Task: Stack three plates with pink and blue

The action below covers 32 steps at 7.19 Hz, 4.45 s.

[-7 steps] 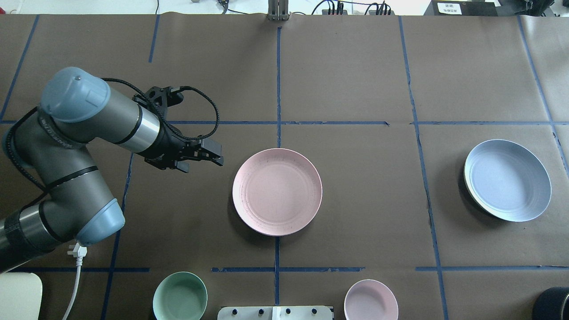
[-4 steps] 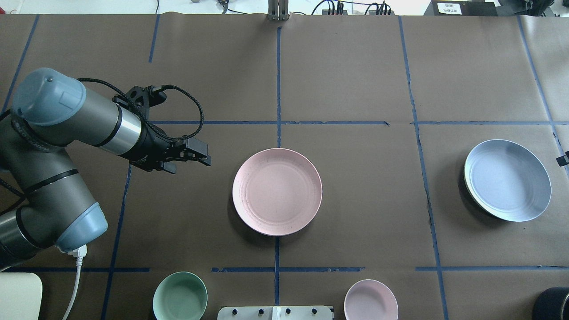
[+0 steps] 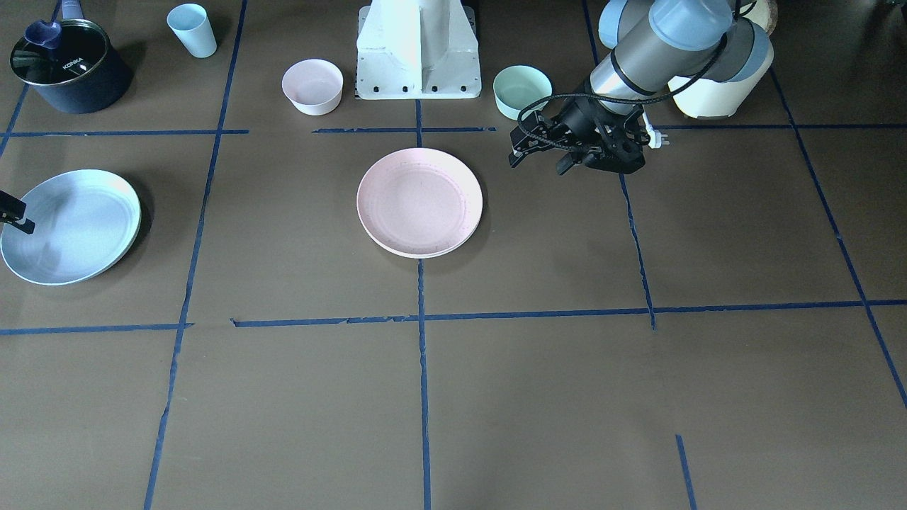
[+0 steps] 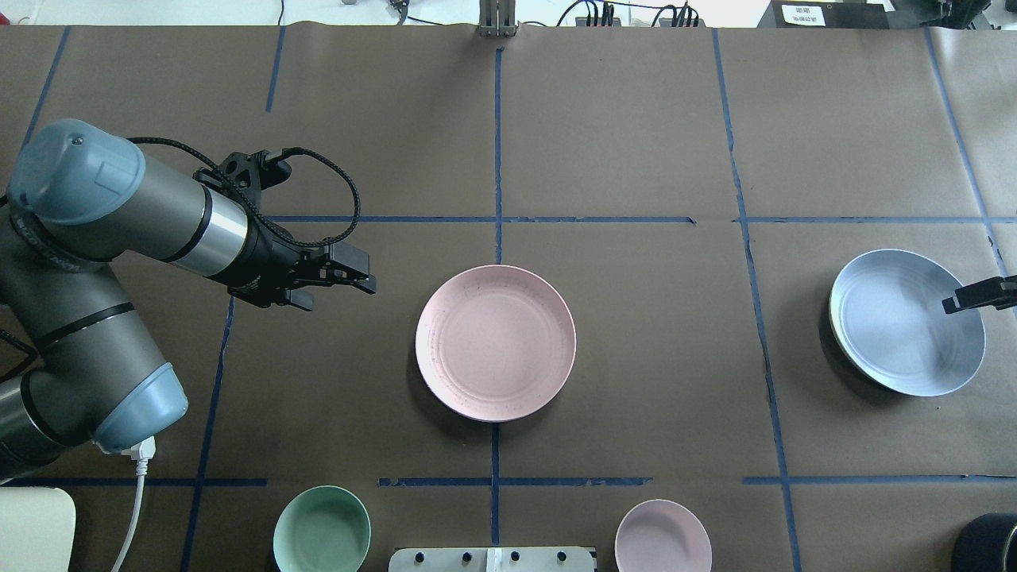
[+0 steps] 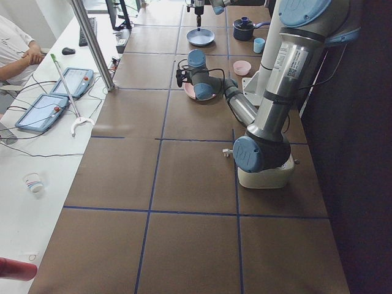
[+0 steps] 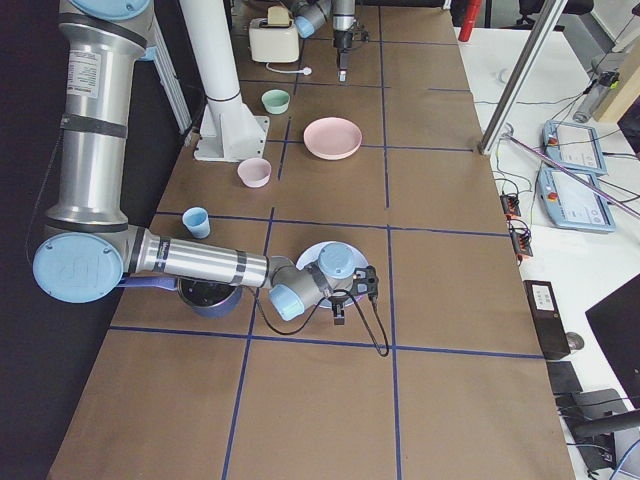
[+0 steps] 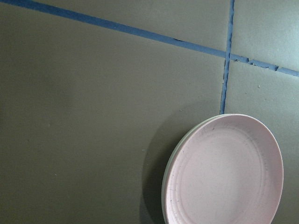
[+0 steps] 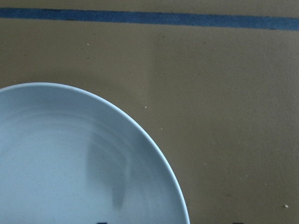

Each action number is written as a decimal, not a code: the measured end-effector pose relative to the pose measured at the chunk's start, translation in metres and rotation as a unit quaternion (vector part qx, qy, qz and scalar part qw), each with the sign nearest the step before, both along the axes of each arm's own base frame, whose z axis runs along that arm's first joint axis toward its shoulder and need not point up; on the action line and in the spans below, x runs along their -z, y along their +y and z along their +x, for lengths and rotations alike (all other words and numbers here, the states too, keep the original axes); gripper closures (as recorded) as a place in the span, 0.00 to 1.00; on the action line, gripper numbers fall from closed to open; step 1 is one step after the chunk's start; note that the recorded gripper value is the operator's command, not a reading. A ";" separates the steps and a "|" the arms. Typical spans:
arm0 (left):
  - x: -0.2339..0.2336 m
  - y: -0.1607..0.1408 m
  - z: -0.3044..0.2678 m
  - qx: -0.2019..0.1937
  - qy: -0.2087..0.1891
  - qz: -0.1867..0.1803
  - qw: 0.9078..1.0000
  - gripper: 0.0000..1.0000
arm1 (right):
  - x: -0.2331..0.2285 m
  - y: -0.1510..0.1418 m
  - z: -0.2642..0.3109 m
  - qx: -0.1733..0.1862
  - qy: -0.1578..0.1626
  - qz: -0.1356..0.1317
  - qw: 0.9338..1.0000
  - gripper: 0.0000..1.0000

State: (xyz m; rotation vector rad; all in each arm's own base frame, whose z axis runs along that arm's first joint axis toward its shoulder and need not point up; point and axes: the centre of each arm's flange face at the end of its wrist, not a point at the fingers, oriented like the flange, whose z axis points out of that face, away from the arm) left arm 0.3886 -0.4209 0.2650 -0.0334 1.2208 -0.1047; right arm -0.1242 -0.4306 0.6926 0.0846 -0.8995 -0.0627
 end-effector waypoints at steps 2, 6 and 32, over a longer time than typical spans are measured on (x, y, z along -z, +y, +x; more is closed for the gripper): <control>0.000 0.000 -0.001 0.000 0.000 0.000 1.000 0.00 | -0.007 0.002 -0.002 -0.001 0.001 -0.010 1.000 1.00; 0.000 0.003 -0.008 0.002 0.002 0.000 1.000 0.00 | 0.044 -0.009 -0.015 -0.014 -0.035 -0.009 0.999 1.00; -0.286 -0.024 -0.394 -0.083 -0.227 0.169 0.956 0.00 | 0.051 -0.039 0.171 0.067 0.053 0.064 0.994 0.00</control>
